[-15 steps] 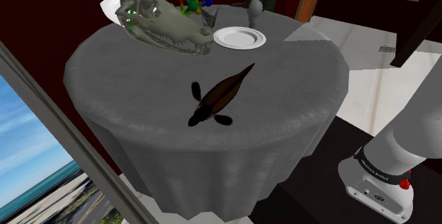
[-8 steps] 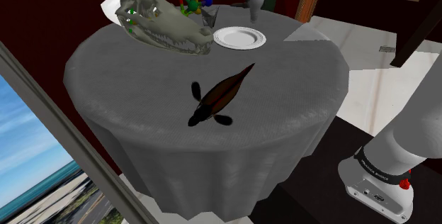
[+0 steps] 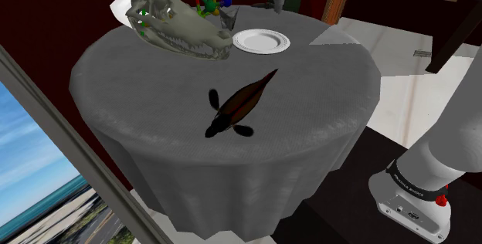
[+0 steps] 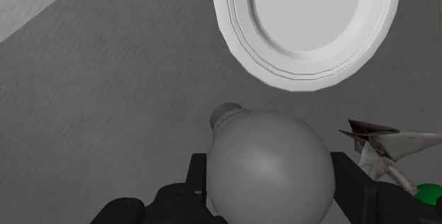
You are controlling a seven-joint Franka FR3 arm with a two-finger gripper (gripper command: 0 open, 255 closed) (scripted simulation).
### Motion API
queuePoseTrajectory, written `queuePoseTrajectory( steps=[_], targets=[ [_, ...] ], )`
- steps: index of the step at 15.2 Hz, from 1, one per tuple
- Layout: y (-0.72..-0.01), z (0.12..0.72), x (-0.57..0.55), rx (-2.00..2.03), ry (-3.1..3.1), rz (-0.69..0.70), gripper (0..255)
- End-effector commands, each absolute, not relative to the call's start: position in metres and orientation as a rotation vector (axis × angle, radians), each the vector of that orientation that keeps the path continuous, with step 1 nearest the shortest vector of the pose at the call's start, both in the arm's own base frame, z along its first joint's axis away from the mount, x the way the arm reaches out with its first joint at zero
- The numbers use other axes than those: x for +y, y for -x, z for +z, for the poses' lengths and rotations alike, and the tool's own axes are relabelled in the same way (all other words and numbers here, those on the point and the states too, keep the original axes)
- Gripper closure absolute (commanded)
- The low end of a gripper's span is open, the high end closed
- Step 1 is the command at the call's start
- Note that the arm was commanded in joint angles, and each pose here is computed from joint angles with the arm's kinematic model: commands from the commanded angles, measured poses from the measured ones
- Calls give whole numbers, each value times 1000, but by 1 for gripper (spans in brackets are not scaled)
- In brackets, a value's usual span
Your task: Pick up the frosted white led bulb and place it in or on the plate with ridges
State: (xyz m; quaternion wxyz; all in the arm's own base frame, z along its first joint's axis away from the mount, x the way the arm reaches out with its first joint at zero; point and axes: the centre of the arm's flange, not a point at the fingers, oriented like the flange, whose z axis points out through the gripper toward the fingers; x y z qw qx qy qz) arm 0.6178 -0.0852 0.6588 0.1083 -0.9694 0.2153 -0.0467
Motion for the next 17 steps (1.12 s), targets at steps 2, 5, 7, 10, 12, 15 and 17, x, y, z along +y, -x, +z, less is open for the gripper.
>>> queuePoseTrajectory(
  steps=[2,5,7,10,12,15,17],
  targets=[
    [-618,674,-85,633,2852,-137,255],
    [-604,682,-49,633,2852,-137,255],
    [-595,687,-25,633,2852,-137,255],
    [-580,695,11,633,2852,-137,255],
    [-571,700,35,633,2852,-137,255],
    [-563,700,56,633,2852,-137,255],
    [-563,689,56,633,2852,-137,255]
  ],
)
